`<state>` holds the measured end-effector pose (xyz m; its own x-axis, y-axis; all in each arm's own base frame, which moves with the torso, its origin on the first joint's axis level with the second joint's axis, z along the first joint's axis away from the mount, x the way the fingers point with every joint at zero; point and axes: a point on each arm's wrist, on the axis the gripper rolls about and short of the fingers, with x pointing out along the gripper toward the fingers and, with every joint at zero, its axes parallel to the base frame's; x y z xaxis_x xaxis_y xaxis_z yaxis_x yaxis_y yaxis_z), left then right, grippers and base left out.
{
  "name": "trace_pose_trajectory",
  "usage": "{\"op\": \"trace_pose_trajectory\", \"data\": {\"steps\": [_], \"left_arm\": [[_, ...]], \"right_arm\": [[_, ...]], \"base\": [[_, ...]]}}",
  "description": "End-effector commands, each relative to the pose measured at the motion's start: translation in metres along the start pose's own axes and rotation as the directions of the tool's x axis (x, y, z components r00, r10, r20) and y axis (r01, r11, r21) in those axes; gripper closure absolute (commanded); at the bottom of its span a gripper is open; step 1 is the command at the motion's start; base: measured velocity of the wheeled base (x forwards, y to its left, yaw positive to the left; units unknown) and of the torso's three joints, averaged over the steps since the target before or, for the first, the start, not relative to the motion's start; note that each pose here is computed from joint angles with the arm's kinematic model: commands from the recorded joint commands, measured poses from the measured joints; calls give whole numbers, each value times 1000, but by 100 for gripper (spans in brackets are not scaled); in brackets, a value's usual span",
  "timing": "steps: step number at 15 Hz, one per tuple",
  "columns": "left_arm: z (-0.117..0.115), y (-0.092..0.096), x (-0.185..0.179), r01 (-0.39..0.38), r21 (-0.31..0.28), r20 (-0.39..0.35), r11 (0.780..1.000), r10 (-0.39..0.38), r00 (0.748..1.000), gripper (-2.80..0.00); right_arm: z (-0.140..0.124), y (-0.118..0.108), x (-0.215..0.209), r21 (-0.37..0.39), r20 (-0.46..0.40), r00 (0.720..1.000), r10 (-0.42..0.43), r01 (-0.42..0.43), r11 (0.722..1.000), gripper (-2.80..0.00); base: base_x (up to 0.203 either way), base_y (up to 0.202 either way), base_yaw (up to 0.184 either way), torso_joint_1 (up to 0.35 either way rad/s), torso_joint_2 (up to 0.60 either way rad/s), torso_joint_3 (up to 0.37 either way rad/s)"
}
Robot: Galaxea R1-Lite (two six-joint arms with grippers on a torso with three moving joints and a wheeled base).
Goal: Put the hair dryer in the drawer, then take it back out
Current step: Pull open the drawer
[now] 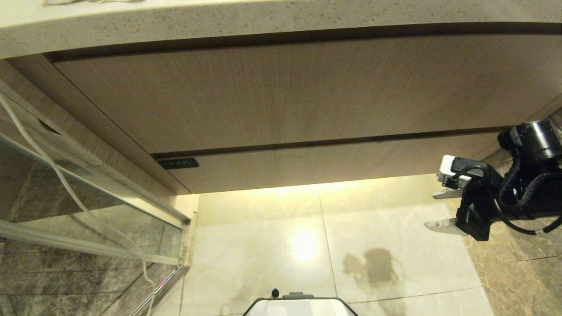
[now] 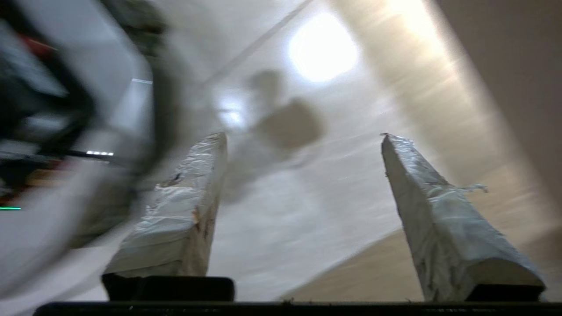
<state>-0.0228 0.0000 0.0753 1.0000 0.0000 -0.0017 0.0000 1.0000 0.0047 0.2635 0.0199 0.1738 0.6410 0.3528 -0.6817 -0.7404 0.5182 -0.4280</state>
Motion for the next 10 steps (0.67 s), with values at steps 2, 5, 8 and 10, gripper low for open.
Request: {"op": "trace_pose_trajectory", "data": {"steps": [2, 5, 8, 10], "left_arm": [[0, 0, 0, 0, 0, -1, 1000, 0, 1000, 0], [0, 0, 0, 0, 0, -1, 1000, 0, 1000, 0], [0, 0, 0, 0, 0, -1, 1000, 0, 1000, 0], [0, 0, 0, 0, 0, -1, 1000, 0, 1000, 0]], "right_arm": [[-17, -11, 25, -298, 146, 962, -233, 267, 917, -280], [-18, -17, 46, -357, 262, 911, -319, 398, 845, -280], [-11, -24, 61, -369, 369, 884, -288, 423, 828, -280], [-7, -33, 70, -375, 418, 862, -287, 451, 810, -280]], "base": [[0, 0, 0, 0, 0, 0], [0, 0, 0, 0, 0, 0], [0, 0, 0, 0, 0, 0], [0, 0, 0, 0, 0, 0]]}}
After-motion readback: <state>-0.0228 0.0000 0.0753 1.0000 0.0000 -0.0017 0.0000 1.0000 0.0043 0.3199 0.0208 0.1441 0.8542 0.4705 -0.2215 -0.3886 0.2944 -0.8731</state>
